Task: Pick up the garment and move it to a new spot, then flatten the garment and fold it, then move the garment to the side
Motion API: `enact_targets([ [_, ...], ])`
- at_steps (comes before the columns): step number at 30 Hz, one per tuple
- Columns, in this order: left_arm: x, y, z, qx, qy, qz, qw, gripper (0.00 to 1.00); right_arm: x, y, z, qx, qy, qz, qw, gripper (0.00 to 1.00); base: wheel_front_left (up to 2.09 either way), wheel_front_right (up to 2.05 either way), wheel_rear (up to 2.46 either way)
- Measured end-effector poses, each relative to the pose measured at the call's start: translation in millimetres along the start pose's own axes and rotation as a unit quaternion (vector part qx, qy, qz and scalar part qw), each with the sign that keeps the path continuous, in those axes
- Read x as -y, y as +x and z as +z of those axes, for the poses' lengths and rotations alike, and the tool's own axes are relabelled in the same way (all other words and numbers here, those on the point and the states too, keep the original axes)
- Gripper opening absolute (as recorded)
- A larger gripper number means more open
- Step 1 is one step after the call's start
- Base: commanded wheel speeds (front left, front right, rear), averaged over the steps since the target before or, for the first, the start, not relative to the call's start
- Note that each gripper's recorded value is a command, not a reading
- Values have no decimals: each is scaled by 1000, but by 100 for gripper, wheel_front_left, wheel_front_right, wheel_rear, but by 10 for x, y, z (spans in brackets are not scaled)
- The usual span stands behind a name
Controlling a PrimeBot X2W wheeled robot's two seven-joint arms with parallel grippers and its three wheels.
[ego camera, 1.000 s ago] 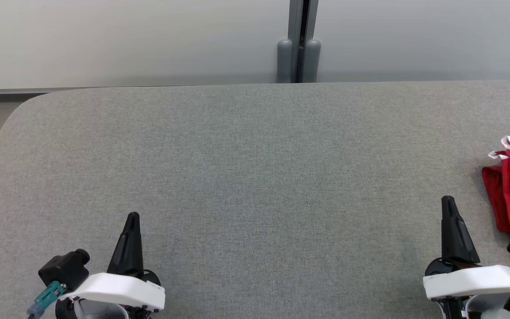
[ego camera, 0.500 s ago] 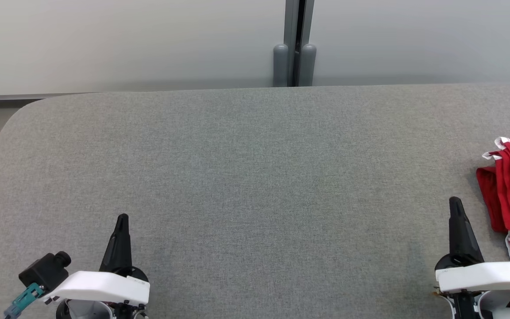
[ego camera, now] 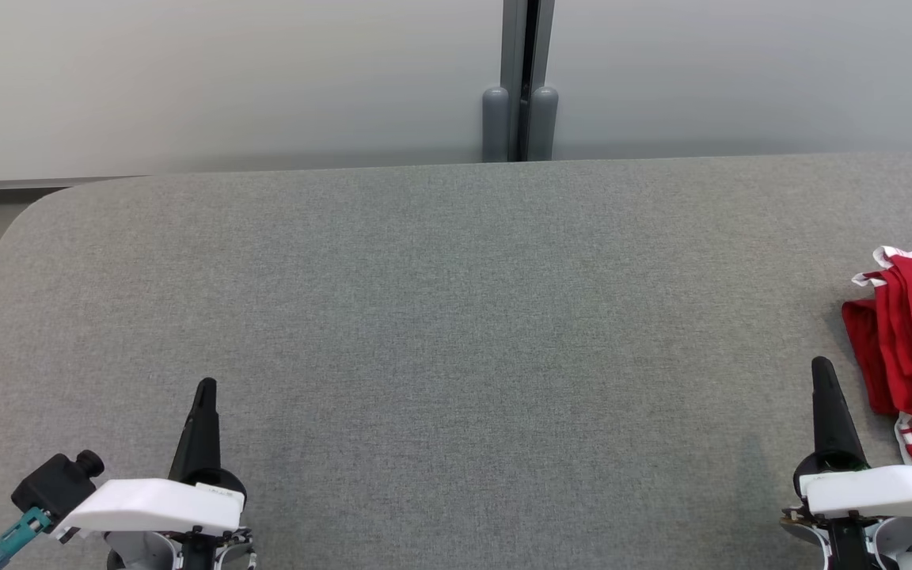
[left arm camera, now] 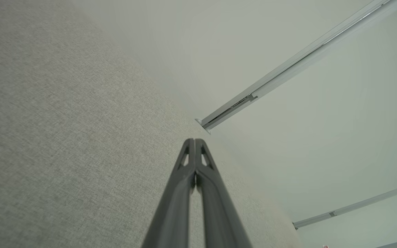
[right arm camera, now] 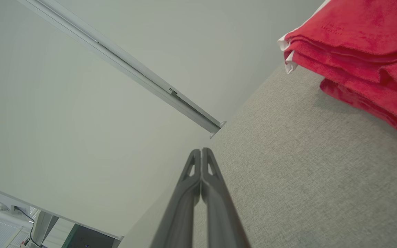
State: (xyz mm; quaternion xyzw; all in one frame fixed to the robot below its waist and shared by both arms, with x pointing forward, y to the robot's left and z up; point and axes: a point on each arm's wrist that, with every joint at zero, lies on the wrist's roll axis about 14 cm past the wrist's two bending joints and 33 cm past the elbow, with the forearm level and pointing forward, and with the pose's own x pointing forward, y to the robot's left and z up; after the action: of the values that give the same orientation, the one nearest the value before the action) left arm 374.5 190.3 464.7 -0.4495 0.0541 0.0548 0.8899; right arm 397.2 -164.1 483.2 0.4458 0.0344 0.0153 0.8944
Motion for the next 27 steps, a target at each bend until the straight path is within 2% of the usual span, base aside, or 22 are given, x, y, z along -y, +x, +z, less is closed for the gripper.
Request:
enact_targets([
  [27, 56, 31, 93, -4, -135, -14, 991, 0, 39, -29, 144, 10, 134, -8, 991, 0, 0, 0, 0],
])
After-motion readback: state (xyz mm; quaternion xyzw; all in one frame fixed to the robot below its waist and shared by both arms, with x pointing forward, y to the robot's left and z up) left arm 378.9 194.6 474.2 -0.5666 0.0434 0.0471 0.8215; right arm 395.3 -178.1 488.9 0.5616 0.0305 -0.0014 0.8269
